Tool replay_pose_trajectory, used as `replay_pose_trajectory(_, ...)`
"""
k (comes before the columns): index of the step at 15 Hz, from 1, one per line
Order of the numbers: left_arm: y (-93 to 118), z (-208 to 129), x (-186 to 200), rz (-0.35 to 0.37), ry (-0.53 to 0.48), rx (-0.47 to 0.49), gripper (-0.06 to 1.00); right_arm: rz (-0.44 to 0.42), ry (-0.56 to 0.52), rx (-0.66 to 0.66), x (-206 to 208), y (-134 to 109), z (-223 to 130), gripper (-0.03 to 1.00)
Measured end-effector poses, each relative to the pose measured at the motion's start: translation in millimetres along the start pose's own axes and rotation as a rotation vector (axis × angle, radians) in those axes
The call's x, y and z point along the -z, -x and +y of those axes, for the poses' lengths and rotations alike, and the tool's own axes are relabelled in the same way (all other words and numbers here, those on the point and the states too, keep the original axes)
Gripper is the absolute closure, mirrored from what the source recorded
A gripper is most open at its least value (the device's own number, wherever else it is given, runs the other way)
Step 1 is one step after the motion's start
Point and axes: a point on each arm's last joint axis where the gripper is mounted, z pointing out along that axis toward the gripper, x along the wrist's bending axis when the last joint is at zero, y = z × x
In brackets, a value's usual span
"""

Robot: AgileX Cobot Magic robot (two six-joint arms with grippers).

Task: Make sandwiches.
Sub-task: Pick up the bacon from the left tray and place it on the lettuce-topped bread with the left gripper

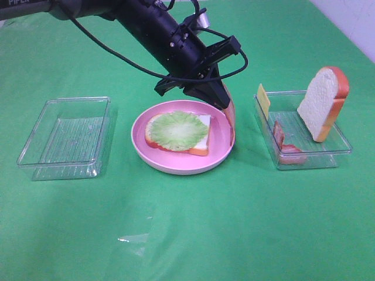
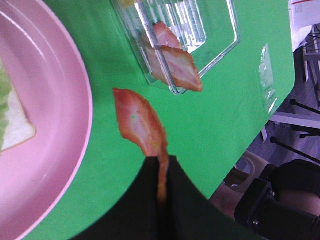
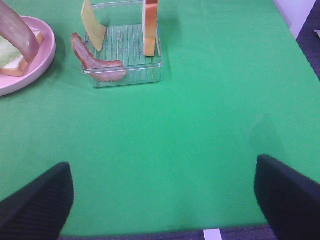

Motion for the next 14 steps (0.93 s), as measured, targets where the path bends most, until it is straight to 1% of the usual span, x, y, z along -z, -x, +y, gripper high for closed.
replay_pose_trajectory(2,-8.2,0.6,-6.8,0.009,-0.007,-0.031,0.94,0.0,0.0,0.0,0.0,0.0,0.0,0.01)
replay_pose_trajectory(3,-16.4,0.7,-10.9,0.028,-0.017,-0.058,0.94,0.0,0.0,0.0,0.0,0.0,0.0,0.01)
replay_pose_trajectory(4,-26.2,1.2,-13.4,0.051,-0.026,-0.066,0.94,0.0,0.0,0.0,0.0,0.0,0.0,0.01)
replay_pose_trajectory(7,-55.3,4.7,-4.7,0.18,-0.035,-0.081,0.94,0.004,0.0,-0.001,0.0,-0.3,0.0,0.01)
replay_pose_trajectory(8,-68.7,6.0,2.2,0.266,-0.039,-0.08,0.94,0.004,0.0,-0.001,0.0,-0.3,0.0,0.01)
replay_pose_trajectory(9,-72.6,6.2,3.8,0.302,-0.04,-0.082,0.94,0.004,0.0,-0.001,0.0,-0.3,0.0,0.01)
replay_pose_trajectory(10,-73.8,6.2,4.2,0.316,-0.042,-0.084,0.94,0.004,0.0,-0.001,0.0,-0.3,0.0,0.01)
replay_pose_trajectory(14,-75.2,7.3,4.7,0.333,-0.03,-0.083,0.93,0.004,0.0,-0.001,0.0,-0.3,0.0,0.01)
